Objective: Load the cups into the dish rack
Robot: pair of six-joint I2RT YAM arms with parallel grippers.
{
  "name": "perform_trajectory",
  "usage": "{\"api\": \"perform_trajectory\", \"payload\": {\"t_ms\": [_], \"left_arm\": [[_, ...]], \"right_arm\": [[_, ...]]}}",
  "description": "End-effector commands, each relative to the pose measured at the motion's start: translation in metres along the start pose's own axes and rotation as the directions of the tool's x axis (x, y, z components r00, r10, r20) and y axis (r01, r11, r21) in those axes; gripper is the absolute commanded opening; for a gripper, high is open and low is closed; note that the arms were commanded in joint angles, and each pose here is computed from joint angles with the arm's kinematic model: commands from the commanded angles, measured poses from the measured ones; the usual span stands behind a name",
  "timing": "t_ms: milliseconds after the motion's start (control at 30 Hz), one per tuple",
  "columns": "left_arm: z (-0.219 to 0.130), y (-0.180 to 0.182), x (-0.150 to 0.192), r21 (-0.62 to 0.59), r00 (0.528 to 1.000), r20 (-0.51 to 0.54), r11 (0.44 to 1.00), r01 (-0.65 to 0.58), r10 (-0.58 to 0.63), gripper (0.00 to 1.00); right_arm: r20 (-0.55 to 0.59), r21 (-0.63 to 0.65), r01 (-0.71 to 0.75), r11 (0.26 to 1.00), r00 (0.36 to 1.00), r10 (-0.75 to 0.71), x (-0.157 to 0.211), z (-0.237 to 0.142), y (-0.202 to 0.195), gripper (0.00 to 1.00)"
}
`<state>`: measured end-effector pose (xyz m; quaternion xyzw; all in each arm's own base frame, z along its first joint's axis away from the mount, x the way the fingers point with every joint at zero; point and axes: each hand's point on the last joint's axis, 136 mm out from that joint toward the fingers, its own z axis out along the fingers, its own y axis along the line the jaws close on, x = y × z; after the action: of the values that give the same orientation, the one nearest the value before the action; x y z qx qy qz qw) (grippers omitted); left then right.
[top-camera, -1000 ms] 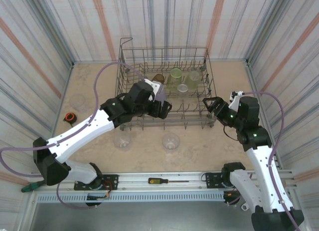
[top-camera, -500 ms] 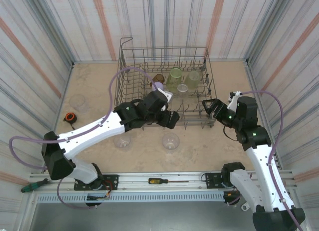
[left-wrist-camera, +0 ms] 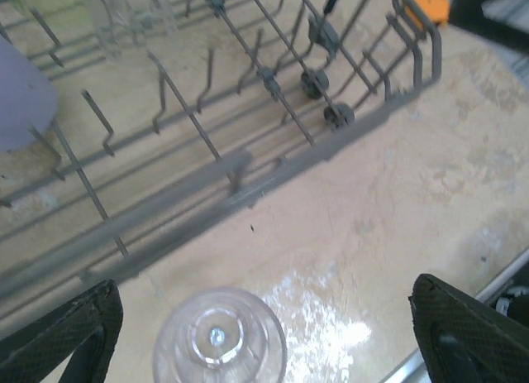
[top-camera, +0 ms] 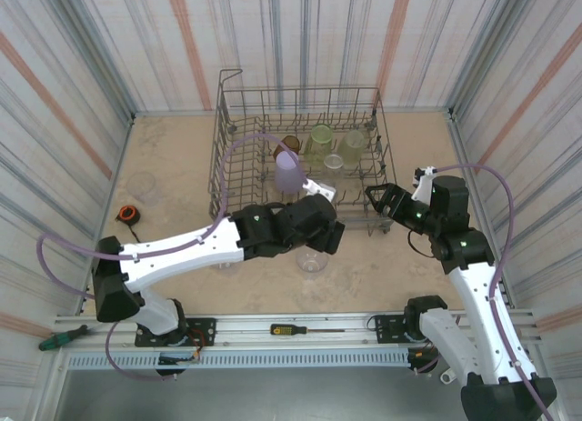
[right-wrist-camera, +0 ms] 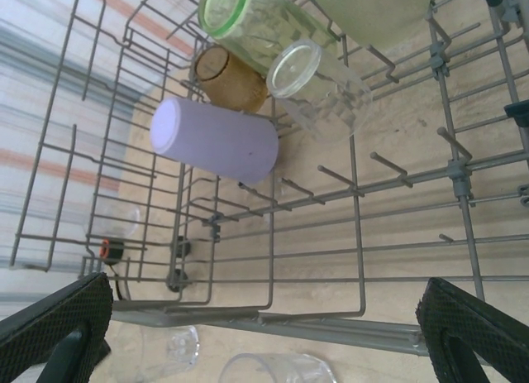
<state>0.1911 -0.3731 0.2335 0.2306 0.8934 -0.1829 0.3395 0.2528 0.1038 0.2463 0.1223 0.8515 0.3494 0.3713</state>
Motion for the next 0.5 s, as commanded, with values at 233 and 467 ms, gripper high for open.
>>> {"api": "perform_trajectory", "payload": {"t_ms": [233, 467], "left_arm": [[-0.011, 0.022, -0.007, -0.123, 0.999, 0.043, 0.992, 0.030, -0.025, 0.97], [-0.001, 0.012, 0.017, -0.101, 0.999, -0.019, 0.995, 0.024, -0.026, 0.93]], "right_arm": [[-0.028, -0.007, 0.044, 0.999, 0.999, -0.044, -0.004, 0.006, 0.004, 0.99], [-0.022, 0.014, 0.027, 1.000, 0.999, -0.026, -0.009, 0.013, -0.006, 0.99]]}}
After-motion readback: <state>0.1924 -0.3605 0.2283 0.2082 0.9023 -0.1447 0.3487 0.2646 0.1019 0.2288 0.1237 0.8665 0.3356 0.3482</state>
